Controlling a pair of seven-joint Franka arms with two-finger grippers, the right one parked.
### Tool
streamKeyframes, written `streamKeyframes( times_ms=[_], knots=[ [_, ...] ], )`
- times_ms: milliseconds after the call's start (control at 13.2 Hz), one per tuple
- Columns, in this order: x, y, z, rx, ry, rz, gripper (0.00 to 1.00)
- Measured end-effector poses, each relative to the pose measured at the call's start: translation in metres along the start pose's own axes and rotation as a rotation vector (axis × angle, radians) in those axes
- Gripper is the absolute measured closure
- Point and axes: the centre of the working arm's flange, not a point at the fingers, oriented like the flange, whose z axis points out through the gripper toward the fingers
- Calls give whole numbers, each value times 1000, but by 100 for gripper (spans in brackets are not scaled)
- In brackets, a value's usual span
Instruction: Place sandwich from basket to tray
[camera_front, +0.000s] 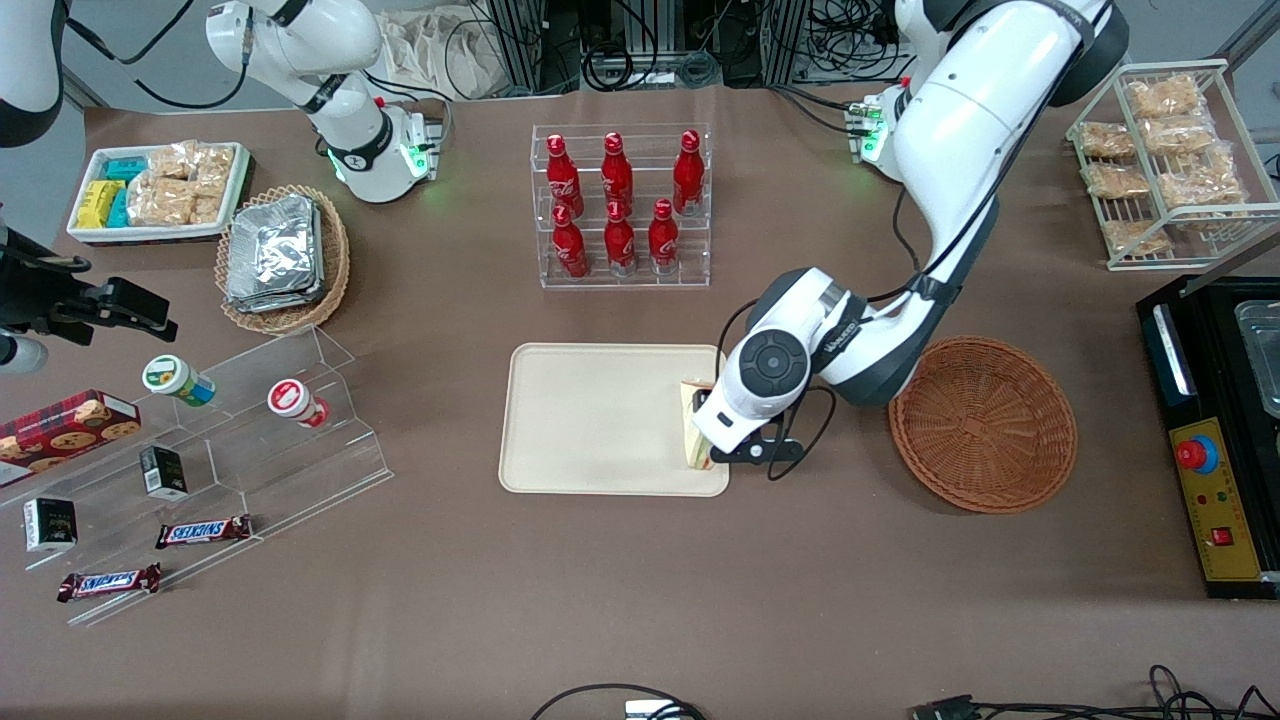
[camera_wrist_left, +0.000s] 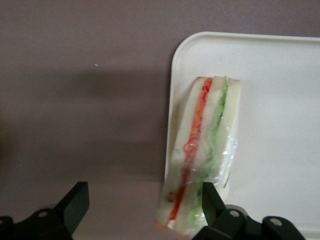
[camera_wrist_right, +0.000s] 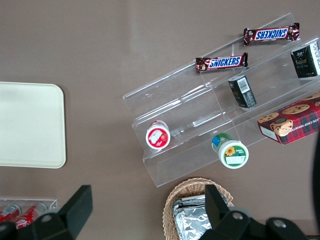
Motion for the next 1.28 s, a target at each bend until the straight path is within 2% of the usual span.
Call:
streamKeyframes(
  times_ms=[453,679,981,1132,1283],
  knots=[
    [-14,-43,-58,33,63,-34,0],
    [-9,-91,-95,71,59,-16,0],
    [-4,-189,-153,108,73,-28,0],
    [-1,-242,-180,110,96,-60,0],
    [-1,-284,-196,86,100,-50,0]
  ],
)
